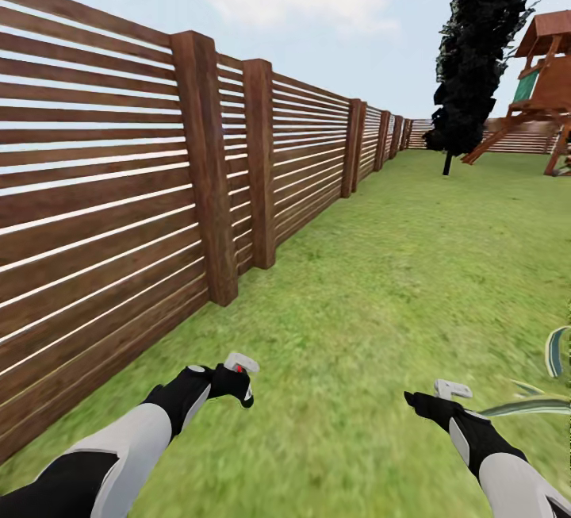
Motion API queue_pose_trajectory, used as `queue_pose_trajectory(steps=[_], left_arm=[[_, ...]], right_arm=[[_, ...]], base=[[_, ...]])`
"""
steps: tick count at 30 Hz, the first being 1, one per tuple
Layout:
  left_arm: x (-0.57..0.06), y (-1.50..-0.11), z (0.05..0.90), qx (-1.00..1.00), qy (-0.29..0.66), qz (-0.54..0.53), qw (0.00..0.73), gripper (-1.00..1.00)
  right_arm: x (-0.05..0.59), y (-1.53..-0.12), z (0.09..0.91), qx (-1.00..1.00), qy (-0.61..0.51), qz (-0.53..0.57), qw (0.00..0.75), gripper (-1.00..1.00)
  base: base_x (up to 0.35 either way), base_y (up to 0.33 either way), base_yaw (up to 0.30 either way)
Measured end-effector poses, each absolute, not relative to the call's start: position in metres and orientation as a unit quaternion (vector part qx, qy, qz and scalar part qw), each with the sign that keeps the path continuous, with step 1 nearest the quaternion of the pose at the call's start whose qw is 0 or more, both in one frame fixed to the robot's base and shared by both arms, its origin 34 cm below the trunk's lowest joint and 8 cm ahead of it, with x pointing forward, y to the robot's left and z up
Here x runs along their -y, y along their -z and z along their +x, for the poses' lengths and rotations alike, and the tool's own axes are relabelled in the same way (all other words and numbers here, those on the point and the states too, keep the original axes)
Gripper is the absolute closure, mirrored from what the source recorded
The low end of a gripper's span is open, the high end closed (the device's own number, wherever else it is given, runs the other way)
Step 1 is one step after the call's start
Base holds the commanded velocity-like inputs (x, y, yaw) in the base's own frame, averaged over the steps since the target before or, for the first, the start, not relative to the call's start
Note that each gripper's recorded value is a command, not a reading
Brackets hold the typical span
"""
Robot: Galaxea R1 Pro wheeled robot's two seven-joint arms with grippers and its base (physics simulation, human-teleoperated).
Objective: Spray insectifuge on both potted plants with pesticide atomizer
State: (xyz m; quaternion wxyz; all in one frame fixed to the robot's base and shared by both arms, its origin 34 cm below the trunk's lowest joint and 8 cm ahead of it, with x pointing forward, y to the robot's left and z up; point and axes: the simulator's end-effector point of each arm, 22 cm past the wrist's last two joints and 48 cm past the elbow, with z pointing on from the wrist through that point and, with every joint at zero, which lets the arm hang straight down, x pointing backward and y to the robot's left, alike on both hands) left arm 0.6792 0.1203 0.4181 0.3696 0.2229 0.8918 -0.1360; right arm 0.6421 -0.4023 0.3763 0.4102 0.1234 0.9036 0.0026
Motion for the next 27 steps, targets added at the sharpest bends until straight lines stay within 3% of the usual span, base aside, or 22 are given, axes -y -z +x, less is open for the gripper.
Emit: queue_pose_trajectory(steps=[27], left_arm=[[-0.120, -0.430, 0.682, -0.888, 0.134, 0.224, 0.378, 1.00]], right_arm=[[0.403, -0.387, 0.645, -0.900, -0.003, 0.123, 0.419, -1.00]], base=[[0.339, 0.108, -0.236]])
